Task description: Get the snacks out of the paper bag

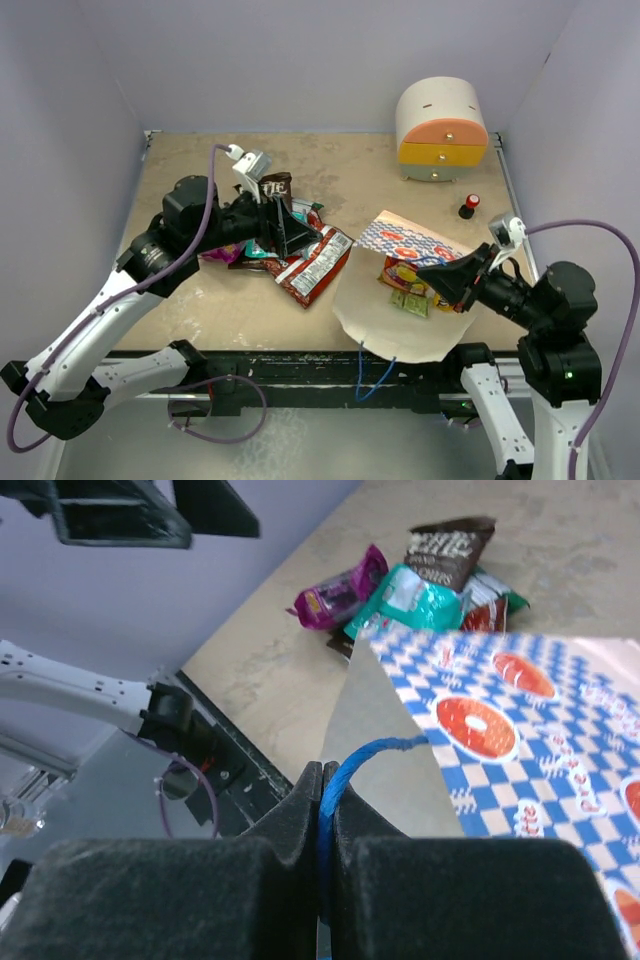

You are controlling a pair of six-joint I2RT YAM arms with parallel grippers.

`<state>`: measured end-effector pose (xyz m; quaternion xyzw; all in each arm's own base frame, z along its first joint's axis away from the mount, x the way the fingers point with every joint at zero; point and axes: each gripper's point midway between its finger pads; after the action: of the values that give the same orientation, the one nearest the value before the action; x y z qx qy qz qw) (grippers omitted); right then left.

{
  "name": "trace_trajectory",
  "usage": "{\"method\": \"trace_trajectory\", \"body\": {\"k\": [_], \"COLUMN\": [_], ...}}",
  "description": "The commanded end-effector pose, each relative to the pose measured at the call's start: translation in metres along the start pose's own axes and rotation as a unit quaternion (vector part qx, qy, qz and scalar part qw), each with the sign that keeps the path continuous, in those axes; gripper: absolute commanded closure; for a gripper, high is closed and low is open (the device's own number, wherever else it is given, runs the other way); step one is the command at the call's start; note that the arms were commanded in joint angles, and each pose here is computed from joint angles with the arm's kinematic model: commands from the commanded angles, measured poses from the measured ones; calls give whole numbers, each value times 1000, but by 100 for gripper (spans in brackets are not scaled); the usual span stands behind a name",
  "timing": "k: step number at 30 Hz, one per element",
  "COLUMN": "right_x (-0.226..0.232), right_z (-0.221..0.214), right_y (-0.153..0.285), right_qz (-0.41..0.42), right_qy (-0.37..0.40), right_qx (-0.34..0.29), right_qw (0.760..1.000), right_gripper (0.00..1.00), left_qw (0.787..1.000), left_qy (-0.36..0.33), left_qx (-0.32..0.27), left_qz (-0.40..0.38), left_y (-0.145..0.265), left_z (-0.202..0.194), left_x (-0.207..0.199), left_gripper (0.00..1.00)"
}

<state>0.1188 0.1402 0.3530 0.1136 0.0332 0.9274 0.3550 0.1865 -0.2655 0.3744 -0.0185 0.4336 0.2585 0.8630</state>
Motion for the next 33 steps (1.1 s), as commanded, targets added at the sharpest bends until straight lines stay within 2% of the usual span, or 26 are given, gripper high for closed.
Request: {"method": "trace_trajectory", "body": {"k": [1, 5, 8, 12, 19, 22, 25, 29, 33], "right_x": [11, -43, -69, -97, -164, -179, -183, -174, -150], "right_z": [40, 68, 80, 111, 149, 167, 190, 213, 197], "right_y": [6, 6, 3, 11, 60, 69, 68, 52, 23], "right_qz": [6, -139, -193, -265, -463, -500, -503, -458, -362], "right_qy": [31, 19, 12, 73, 200, 254, 299, 350, 348], "right_qx": [-76, -100, -90, -104, -54, -38, -36, -46, -61], "right_qw": [997, 985, 977, 956, 862, 827, 810, 816, 862], "right_gripper": [100, 100, 100, 100, 100, 100, 100, 100, 100], "left_qw": [998, 997, 996, 997, 998, 998, 998, 998, 998], "left_qy": [-23, -25, -27, -31, -39, -37, -34, -34, -39], "left_qx": [-19, -23, -29, -32, -41, -41, -39, -32, -32], "left_qz": [-62, -71, -77, -68, -29, -25, -25, -33, -34], "left_y": [-13, -22, -21, -14, 3, 4, 3, 0, 3], "left_z": [13, 17, 21, 20, 18, 17, 16, 17, 17], "left_x": [-32, -38, -44, -43, -30, -29, -28, -33, -34], "left_gripper": [23, 23, 23, 22, 22, 22, 22, 22, 21]}}
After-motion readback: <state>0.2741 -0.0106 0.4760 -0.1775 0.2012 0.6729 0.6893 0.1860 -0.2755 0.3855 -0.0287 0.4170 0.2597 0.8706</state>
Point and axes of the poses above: each gripper's point midway between its finger pads, its own y axis back along the fingers, its own x axis along the line the jaws close on, z = x × y, and after that the axes turned 15 degrees about y, right-handed
